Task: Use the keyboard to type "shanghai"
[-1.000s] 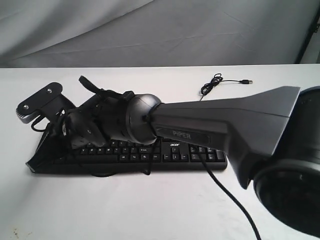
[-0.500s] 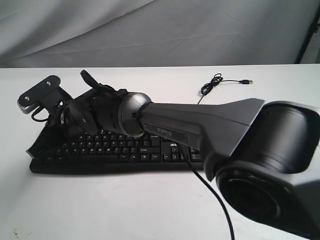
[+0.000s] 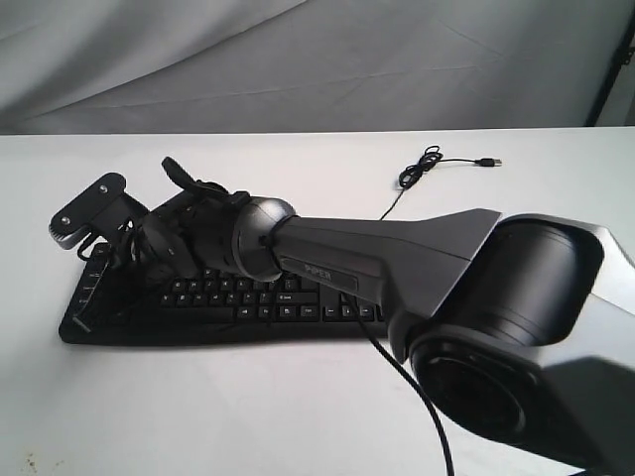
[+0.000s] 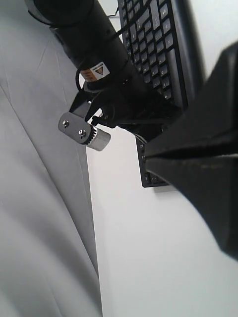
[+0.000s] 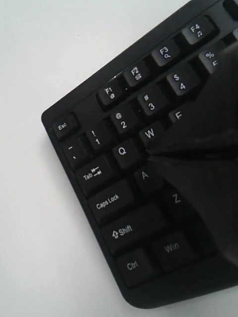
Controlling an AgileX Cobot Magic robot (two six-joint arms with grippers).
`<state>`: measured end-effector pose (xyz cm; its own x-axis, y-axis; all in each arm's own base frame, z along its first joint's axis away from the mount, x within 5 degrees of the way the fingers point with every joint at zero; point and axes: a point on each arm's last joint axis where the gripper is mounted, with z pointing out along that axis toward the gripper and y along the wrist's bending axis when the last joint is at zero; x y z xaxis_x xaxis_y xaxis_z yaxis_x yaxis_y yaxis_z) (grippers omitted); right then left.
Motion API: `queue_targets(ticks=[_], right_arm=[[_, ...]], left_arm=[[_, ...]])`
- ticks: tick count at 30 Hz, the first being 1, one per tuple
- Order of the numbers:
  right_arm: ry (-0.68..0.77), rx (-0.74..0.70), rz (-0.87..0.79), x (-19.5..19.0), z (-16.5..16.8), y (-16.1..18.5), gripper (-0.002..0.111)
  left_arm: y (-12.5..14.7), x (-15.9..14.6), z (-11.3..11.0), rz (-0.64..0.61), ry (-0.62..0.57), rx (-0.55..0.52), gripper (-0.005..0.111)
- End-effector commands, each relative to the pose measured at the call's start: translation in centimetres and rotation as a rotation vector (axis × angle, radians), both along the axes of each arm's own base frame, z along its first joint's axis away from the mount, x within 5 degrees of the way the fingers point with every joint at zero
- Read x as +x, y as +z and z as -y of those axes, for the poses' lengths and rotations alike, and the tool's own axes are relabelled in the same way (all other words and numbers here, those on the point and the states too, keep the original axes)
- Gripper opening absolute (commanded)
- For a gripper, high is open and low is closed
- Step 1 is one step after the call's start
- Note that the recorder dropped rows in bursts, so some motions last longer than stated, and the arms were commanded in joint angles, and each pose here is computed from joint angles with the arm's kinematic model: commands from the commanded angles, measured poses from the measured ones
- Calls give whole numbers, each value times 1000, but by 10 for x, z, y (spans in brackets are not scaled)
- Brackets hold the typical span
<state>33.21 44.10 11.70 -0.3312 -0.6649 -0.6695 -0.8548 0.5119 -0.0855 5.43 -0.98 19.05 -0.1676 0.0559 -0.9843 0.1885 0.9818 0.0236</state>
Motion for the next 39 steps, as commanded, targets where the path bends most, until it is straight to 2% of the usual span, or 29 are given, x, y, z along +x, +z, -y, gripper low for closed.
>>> queue_targets(ticks=[1,10,17,21,29,32,39], right_arm=[[0,8,23,5,1,3,0],[0,2,21,6,0,-13,0],[3,1,29,3,4,23,0],[-22,-64,-2,4,31,26,0],[-80,-10,8,-3,73,21,0],[-96,-19,-21,-2,75,7,0],[-90,-3,-5,-2,72,3,0]], left_arm=[[-1,0,0,4,-5,-3,0],[-1,0,0,4,-5,-3,0],[-1,0,0,4,-5,-3,0],[-1,0,0,4,-5,-3,0],[-1,0,0,4,-5,-3,0],[-1,0,0,4,-5,-3,0],[-1,0,0,4,-5,-3,0]])
